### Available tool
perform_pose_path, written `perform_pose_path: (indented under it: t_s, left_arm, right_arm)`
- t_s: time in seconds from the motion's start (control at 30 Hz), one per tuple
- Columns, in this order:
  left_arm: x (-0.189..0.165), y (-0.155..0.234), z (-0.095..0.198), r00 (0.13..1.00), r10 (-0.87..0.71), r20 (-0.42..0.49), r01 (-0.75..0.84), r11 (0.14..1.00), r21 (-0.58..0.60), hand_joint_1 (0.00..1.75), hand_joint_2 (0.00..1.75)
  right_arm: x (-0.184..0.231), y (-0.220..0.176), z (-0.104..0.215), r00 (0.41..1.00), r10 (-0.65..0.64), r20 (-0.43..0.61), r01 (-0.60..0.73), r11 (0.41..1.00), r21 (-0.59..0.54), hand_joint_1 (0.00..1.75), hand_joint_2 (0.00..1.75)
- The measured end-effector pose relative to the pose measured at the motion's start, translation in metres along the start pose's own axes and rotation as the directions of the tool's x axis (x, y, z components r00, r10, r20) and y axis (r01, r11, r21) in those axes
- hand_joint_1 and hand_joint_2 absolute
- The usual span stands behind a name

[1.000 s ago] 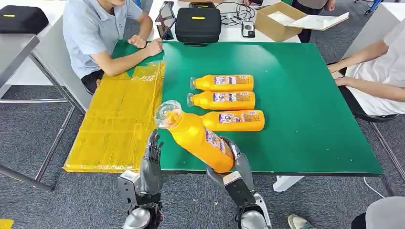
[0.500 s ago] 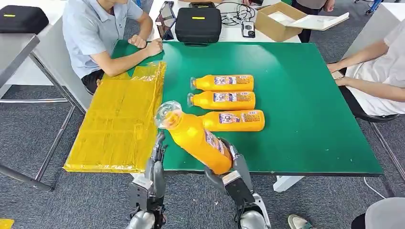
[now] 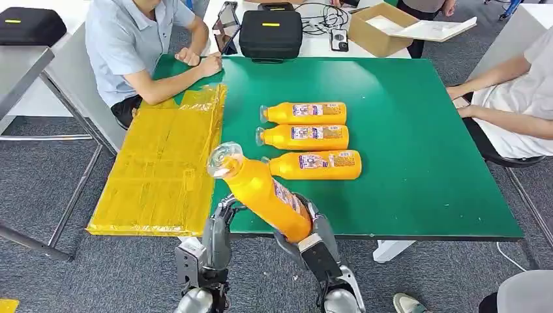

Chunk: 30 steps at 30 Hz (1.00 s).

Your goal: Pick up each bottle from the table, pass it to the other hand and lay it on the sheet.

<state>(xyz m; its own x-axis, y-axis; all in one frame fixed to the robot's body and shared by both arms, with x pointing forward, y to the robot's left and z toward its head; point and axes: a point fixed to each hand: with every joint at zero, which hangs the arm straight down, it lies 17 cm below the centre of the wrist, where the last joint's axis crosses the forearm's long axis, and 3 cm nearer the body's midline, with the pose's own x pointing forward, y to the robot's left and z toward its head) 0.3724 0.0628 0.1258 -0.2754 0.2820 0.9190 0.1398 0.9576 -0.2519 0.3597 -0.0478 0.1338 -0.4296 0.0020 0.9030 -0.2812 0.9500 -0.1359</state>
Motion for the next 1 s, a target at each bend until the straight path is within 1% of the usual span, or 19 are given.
perform_pose_path:
  t_s: [0.03,0.07,0.2,0.37,0.4,0.93,1.0]
  left_arm:
    - [0.000,0.000,0.000,1.000,-0.001,0.001,0.001,1.000,0.000,0.10,0.00]
    - [0.000,0.000,0.000,1.000,-0.010,0.004,0.010,1.000,0.002,0.00,0.00]
    - [0.008,-0.003,-0.002,0.996,-0.080,0.042,0.080,0.997,-0.006,0.00,0.00]
    - [0.009,-0.009,0.000,0.998,-0.051,0.039,0.052,0.998,-0.027,0.00,0.00]
    - [0.009,-0.008,0.000,0.998,-0.049,0.037,0.050,0.998,-0.026,0.00,1.75]
    - [0.004,-0.018,0.005,0.997,-0.074,0.033,0.076,0.995,-0.061,0.00,1.75]
    - [0.004,-0.016,0.004,0.994,-0.101,0.039,0.103,0.993,-0.052,0.00,1.75]
  right_arm:
    - [-0.001,0.000,0.000,1.000,0.000,-0.002,0.000,1.000,0.000,1.75,1.75]
    - [-0.001,0.000,0.000,1.000,0.000,-0.003,0.000,1.000,0.002,1.75,1.75]
    - [-0.003,0.002,0.000,1.000,-0.002,-0.009,0.002,1.000,0.008,1.75,1.75]
    - [-0.005,0.000,-0.001,1.000,-0.005,-0.013,0.005,1.000,0.003,1.75,1.75]
    - [-0.006,0.000,-0.001,1.000,-0.006,-0.014,0.006,1.000,0.002,1.75,1.75]
    - [-0.012,0.000,0.002,1.000,-0.003,-0.031,0.003,1.000,0.008,1.75,1.75]
    - [-0.013,0.000,0.002,1.000,-0.002,-0.031,0.002,1.000,0.010,1.75,1.75]
